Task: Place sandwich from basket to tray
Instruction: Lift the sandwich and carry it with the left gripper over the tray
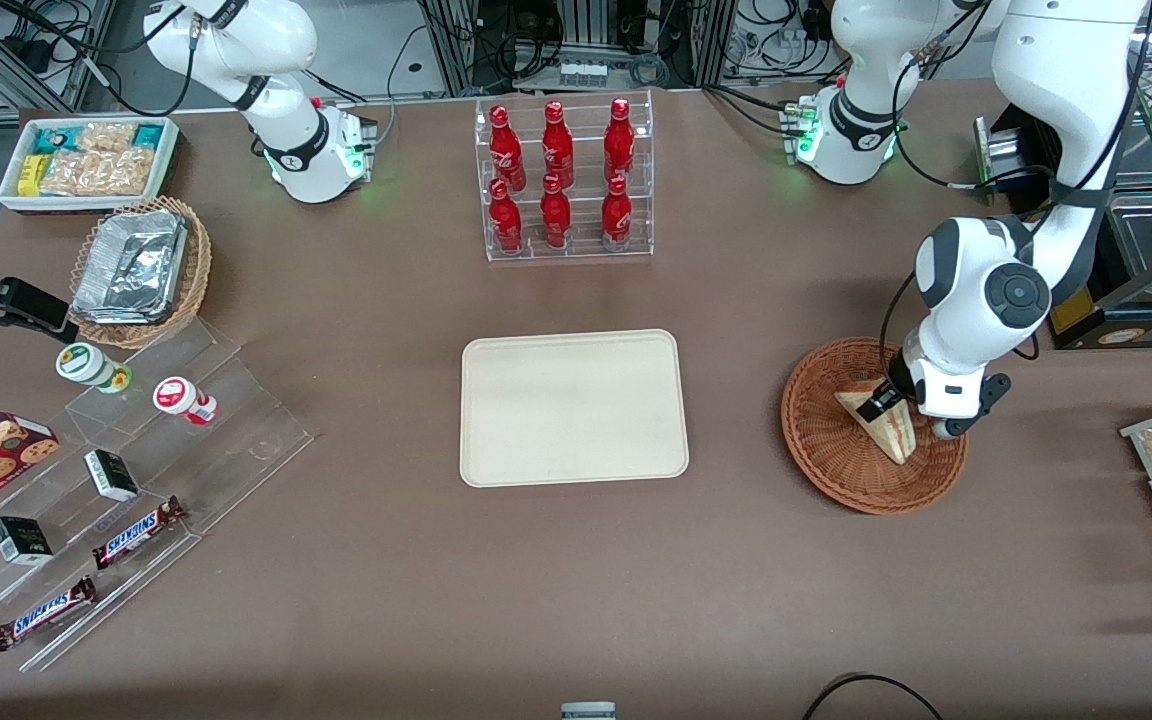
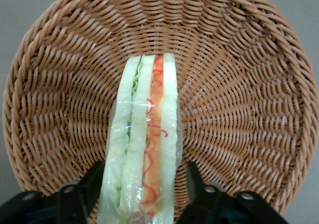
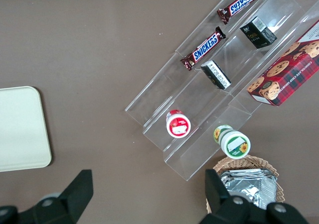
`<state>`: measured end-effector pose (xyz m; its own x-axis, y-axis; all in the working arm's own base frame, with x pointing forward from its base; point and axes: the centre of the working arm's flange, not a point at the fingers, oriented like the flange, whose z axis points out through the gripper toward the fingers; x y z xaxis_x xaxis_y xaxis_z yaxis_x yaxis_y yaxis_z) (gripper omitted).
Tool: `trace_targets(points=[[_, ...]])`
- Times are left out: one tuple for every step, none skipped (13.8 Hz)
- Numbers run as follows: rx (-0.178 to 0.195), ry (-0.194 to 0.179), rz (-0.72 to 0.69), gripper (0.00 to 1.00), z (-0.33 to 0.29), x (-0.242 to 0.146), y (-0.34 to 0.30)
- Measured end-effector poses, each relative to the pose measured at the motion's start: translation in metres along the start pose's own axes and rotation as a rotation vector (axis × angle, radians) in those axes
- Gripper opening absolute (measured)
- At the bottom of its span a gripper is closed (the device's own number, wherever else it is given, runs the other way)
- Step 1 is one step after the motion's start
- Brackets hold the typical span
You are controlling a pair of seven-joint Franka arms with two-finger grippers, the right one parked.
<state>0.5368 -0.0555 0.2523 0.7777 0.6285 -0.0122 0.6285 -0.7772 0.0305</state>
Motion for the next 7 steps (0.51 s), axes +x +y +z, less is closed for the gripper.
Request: trace_targets(points=[[0.000, 0.000, 0.000, 0.56, 0.000, 0.000, 0.000], [0.000, 0.001, 0.000, 0.47, 0.000, 0.000, 0.000], [0.000, 0.001, 0.000, 0.39, -0.001, 0.000, 0.000], [0.001, 0.001, 0.001, 0.33, -0.004, 0.000, 0.001], [0.004, -0.001, 0.002, 0.30, -0.008, 0.000, 0.002], [0.011, -0.004, 0.006, 0.27, -0.015, 0.000, 0.004], [0.019, -0.011, 0.013, 0.24, -0.025, 0.000, 0.008]])
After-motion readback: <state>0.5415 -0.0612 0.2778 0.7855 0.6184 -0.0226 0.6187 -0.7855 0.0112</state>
